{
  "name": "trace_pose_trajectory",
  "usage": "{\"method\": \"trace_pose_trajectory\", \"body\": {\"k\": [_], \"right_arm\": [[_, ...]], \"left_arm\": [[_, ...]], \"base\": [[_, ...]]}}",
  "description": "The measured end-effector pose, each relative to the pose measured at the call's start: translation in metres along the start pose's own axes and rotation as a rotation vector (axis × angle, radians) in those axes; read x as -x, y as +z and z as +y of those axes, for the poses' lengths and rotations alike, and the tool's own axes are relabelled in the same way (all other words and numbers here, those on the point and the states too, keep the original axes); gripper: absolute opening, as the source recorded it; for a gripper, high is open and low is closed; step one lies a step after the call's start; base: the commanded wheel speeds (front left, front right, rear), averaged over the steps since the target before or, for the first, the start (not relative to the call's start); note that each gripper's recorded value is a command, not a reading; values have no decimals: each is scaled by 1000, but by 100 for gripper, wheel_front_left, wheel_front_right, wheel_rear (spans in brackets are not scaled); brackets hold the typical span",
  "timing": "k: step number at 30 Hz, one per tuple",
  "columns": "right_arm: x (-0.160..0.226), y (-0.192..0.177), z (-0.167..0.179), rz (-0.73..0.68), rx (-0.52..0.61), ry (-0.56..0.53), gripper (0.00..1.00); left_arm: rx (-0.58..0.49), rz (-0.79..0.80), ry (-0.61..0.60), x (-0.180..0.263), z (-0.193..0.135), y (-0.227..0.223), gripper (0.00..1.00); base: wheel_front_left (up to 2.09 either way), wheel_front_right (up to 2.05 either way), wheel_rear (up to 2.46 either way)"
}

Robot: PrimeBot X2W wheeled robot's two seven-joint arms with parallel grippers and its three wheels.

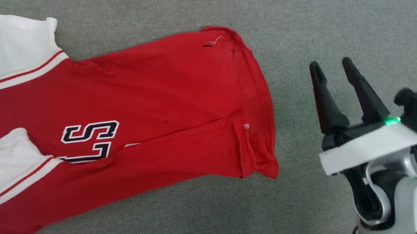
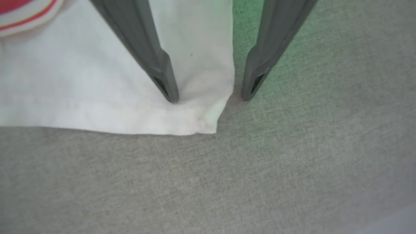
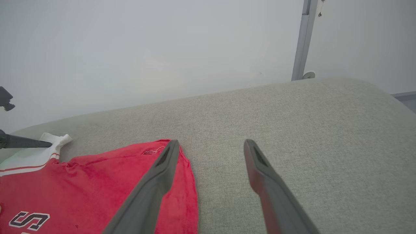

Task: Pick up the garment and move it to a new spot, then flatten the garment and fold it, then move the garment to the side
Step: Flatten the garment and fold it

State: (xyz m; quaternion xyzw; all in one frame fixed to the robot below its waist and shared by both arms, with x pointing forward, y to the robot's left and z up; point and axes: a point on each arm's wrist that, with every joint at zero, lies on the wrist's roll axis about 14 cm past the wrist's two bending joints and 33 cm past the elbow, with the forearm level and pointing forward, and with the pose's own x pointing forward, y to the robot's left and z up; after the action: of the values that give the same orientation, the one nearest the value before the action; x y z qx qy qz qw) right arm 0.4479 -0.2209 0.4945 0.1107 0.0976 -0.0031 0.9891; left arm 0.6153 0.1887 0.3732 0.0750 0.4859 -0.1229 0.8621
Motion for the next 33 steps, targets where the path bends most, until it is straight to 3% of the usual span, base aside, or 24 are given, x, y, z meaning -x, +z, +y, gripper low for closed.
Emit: {"method": "trace_pose_trajectory", "body": {"k": [5, 6, 7, 20, 30, 31, 32, 33], "right_arm": [[-14, -12, 6, 65, 4, 26, 100], [-18, -16, 8, 87, 6, 33, 100], [-22, -20, 10, 112, 9, 41, 100], [-97, -61, 46, 418, 141, 151, 100], [-112, -118, 58, 809, 228, 180, 100], [-113, -119, 58, 833, 217, 185, 34], [-113, -120, 59, 852, 224, 186, 0], [-113, -121, 60, 866, 241, 187, 0]], "left_arm": [[30, 66, 3, -12, 1, -6, 100], [34, 85, 2, -13, 1, -7, 17], [48, 102, 0, -14, 1, -8, 0], [23, 106, -33, -17, -9, -1, 0], [23, 82, -36, -21, -8, 1, 0], [21, 80, -37, -22, -8, 1, 0], [23, 77, -37, -22, -7, 0, 0], [26, 74, -35, -23, -6, 1, 0]], "base": [[0, 0, 0], [0, 0, 0], [0, 0, 0], [0, 0, 0], [0, 0, 0], [0, 0, 0], [0, 0, 0], [0, 0, 0]]}}
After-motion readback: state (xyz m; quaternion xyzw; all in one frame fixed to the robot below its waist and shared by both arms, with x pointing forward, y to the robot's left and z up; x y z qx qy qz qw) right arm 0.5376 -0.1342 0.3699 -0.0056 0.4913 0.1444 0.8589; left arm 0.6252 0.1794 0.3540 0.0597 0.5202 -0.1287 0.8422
